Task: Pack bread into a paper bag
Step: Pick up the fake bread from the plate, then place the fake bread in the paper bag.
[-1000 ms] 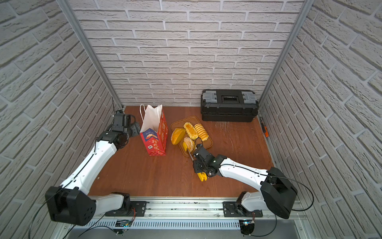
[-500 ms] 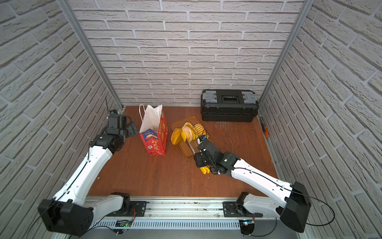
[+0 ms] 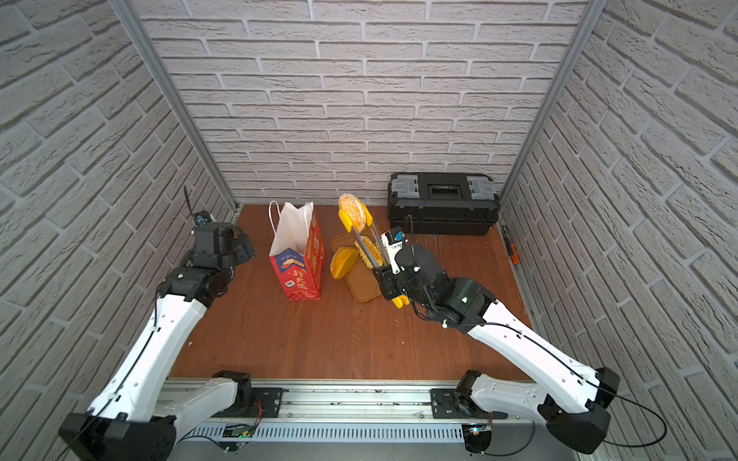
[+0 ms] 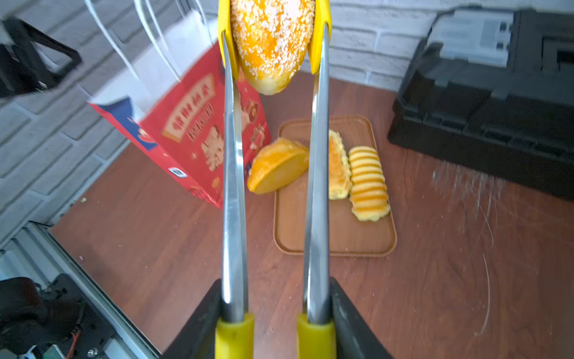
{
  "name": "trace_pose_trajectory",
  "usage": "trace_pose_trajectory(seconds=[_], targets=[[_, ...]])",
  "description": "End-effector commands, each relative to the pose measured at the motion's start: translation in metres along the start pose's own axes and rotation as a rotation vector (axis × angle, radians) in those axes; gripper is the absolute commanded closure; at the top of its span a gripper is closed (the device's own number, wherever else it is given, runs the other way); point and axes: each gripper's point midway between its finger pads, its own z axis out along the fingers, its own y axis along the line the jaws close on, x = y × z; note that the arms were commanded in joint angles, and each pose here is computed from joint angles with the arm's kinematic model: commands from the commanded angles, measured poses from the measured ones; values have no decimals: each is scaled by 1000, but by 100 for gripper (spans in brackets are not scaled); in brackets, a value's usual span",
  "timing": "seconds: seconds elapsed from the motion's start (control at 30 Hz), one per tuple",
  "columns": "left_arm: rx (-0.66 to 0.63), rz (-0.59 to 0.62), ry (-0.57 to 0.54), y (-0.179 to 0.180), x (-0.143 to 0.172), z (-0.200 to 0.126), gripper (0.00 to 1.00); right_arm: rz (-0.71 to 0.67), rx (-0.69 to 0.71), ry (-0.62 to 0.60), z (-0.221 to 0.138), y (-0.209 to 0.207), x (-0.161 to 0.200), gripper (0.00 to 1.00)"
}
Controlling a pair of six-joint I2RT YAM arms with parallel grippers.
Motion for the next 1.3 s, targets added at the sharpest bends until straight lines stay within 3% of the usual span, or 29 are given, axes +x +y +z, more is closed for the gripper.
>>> trace_pose_trajectory(seconds=[0.0,0.13,0.33,0.73,1.27], targets=[[-16,-16,-14,1,-5,-2,6,-48,-163,-173,-17,45,-55,92],[-16,-20,-13,1,-4,0,6,-78,-315,-183,-17,90,-64,92],[-21,-13,-5,0,-1,4,6,-124,-372,-117,11,131,-54,92],[-29,-7,7,1,4,9,6,-117,-251,-138,33,115,-52,93],[-35,2,24,1,7,14,6,-124,-97,-66,72,95,-33,93]])
